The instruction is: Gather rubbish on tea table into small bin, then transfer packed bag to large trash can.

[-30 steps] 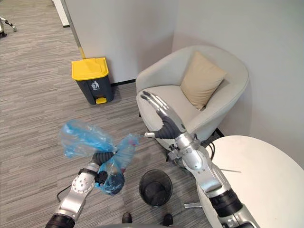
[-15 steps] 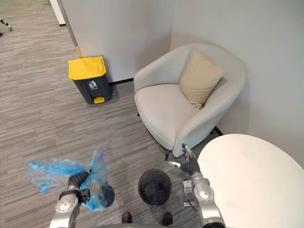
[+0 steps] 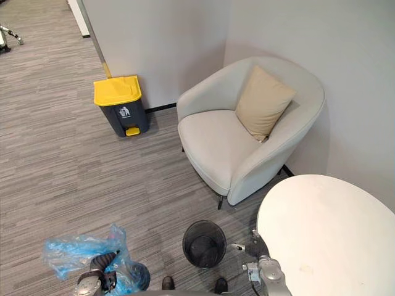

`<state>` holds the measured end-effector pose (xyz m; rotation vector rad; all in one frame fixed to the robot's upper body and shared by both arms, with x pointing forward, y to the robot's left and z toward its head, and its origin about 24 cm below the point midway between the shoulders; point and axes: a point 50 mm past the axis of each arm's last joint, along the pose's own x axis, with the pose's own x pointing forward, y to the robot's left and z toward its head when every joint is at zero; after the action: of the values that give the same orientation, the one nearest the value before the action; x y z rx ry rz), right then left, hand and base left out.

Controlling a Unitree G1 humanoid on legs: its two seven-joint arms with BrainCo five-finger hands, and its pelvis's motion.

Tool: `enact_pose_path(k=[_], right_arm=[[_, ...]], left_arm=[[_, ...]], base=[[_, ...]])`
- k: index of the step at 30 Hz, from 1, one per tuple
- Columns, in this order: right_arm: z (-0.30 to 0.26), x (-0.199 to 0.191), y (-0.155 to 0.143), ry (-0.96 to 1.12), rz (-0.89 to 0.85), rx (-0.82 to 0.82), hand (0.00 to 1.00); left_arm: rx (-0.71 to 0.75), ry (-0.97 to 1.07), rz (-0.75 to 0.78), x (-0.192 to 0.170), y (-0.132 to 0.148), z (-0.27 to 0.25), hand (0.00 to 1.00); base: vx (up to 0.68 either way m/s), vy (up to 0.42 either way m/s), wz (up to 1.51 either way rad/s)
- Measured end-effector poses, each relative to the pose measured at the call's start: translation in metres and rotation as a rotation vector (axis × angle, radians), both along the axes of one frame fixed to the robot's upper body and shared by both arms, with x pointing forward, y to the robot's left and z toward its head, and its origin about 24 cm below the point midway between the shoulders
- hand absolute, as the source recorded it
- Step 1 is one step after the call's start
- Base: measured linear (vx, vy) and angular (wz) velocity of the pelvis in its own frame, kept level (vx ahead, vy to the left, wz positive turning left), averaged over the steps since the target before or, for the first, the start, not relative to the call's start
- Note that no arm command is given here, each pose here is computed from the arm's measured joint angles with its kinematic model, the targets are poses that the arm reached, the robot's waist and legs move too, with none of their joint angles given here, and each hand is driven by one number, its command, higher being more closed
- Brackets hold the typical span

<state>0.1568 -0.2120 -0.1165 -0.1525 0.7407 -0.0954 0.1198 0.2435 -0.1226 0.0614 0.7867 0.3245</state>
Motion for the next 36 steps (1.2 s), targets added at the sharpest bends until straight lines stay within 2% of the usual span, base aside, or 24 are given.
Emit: enact_pose_path(k=[6,10,15,18,20,22,23,29,36], right_arm=[[-0.005,0.001,-0.005,0.043,-0.008,-0.017,0.0],[0.007,0.028,0.0,-0.024,0.01,-0.044,0.0],[0.009,0.025,0.002,-0.039,0.002,-0.053,0.0],[0.01,0.023,0.005,-0.05,0.003,-0.052,0.0],[0.013,0.03,0.008,-0.072,0.018,-0.063,0.0],[0.023,0.043,0.007,-0.121,0.033,-0.078,0.0],[0.026,0.046,0.006,-0.137,0.022,-0.081,0.0],[0.025,0.043,0.002,-0.137,-0.046,-0.081,0.0],[0.011,0.027,-0.015,-0.052,-0.156,-0.082,0.0]], left_arm=[[-0.009,0.028,0.001,-0.004,-0.001,-0.004,1.0],[-0.004,-0.016,-0.01,0.013,-0.002,0.001,1.0],[0.023,-0.155,-0.03,0.043,-0.002,0.023,1.0],[0.035,-0.171,-0.018,0.043,-0.001,0.026,1.0],[0.025,-0.179,-0.005,0.042,-0.005,0.026,1.0],[-0.028,-0.198,0.028,0.044,-0.021,0.024,1.0],[-0.067,-0.211,0.048,0.042,-0.03,0.024,1.0],[-0.084,-0.219,0.04,0.047,-0.037,0.025,1.0],[-0.076,-0.198,0.001,0.058,-0.037,0.022,1.0]], base=[[-0.01,0.015,-0.08],[-0.06,0.032,-0.26],[-0.02,0.015,0.23],[-0.06,-0.153,0.55],[-0.15,-0.205,0.29],[-0.3,-0.249,0.51],[-0.32,-0.216,0.69],[-0.27,-0.173,0.99],[-0.13,0.088,0.77]])
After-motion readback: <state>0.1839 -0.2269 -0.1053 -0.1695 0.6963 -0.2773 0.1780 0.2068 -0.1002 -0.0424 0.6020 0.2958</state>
